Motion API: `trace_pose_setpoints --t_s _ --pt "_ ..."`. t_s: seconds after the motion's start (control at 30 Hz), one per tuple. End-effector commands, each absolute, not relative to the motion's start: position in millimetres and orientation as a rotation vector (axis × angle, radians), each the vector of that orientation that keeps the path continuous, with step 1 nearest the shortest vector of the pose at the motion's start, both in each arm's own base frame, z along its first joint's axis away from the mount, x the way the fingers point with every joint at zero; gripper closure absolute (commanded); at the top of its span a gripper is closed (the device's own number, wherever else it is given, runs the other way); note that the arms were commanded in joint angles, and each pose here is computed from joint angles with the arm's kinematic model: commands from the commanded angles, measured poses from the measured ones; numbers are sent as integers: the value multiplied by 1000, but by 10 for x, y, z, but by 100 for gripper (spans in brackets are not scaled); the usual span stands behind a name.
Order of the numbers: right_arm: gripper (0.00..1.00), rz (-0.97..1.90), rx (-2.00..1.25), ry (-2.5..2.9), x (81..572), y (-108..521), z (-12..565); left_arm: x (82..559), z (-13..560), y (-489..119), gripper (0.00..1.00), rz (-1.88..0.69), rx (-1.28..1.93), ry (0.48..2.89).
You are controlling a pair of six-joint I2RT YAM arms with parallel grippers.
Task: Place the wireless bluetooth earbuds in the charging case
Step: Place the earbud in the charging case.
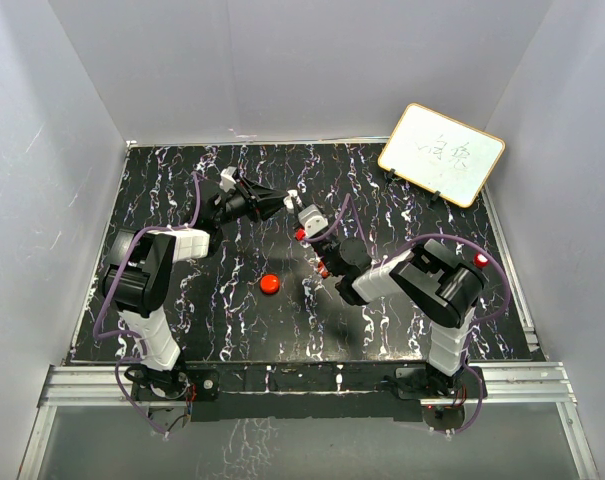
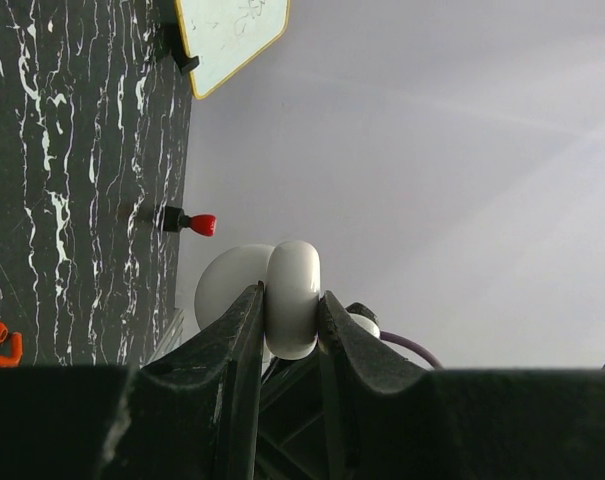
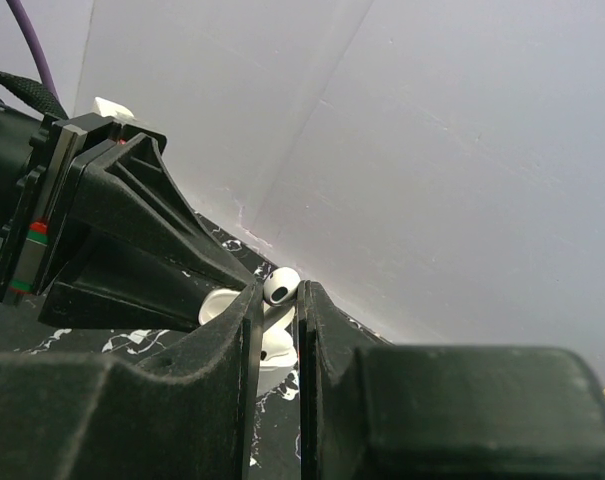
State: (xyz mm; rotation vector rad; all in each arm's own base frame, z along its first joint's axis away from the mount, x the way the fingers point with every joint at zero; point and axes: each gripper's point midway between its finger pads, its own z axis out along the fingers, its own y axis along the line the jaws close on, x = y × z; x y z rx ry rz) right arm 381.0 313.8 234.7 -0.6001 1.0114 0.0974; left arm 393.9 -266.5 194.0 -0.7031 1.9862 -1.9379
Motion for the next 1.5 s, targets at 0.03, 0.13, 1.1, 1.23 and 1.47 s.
trace_pose_setpoints --t_s 0.03,0.13,1.1,1.23,1.47 --pt "100 116 -449 833 3708 2997 2912 3885 2230 -2683 100 -1952 -626 1953" --pt "100 115 -456 842 3715 2997 2865 3890 2250 -2685 100 -1954 -621 1949" --pt "100 125 -482 867 3729 3024 2720 3898 2410 -2699 100 -1954 -577 1932" --pt "100 124 -489 866 3727 3033 2713 3902 2410 -2700 100 -1952 -578 1935" --pt "100 98 -519 868 3731 3040 2657 3901 2428 -2710 100 -1953 -572 1935"
